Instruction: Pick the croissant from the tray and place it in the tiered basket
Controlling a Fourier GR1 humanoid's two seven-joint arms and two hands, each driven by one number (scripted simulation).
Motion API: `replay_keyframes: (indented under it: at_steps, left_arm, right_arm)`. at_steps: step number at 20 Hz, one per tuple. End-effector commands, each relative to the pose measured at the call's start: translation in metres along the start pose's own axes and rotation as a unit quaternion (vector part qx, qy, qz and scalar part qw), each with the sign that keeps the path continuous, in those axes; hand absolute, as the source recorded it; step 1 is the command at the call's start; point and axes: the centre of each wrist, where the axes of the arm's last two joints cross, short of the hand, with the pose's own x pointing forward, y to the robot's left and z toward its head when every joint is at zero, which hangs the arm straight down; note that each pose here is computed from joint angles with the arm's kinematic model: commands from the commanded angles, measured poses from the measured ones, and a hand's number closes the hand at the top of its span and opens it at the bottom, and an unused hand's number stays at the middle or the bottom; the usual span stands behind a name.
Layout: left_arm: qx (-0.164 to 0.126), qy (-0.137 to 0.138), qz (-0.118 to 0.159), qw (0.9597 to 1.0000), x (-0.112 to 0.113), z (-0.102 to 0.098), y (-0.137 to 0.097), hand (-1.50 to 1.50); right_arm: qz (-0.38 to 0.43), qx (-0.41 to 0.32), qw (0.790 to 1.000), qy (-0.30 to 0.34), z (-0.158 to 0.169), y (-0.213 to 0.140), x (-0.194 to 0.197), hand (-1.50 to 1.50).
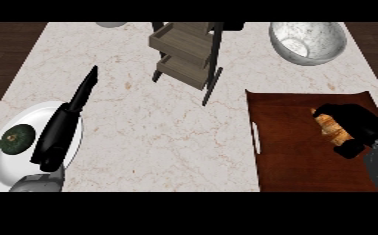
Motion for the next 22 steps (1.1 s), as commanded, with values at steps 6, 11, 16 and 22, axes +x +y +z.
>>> replay_keyframes:
  at_steps: [6, 11, 16, 22]
  left_arm:
    - [0.002, 0.0, 0.0, 1.0, -0.002, 0.004, 0.011, 0.0]
    - [0.0, -0.001, 0.0, 1.0, 0.001, -0.011, 0.002, 0.0]
    - [0.007, 0.005, -0.003, 1.0, -0.005, 0.001, 0.012, 0.0]
    - [0.019, 0.028, -0.007, 0.9994, -0.015, 0.009, 0.025, 0.0]
  right_arm:
    - [0.012, -0.067, 0.995, -0.067, -0.002, 0.012, 0.004, 1.5]
    - [0.015, -0.143, 0.986, -0.08, 0.009, -0.014, 0.006, 1.5]
    - [-0.046, -0.173, 0.982, 0.064, 0.036, -0.078, 0.005, 1.5]
    - [-0.107, -0.225, 0.945, 0.21, 0.08, -0.165, 0.002, 1.5]
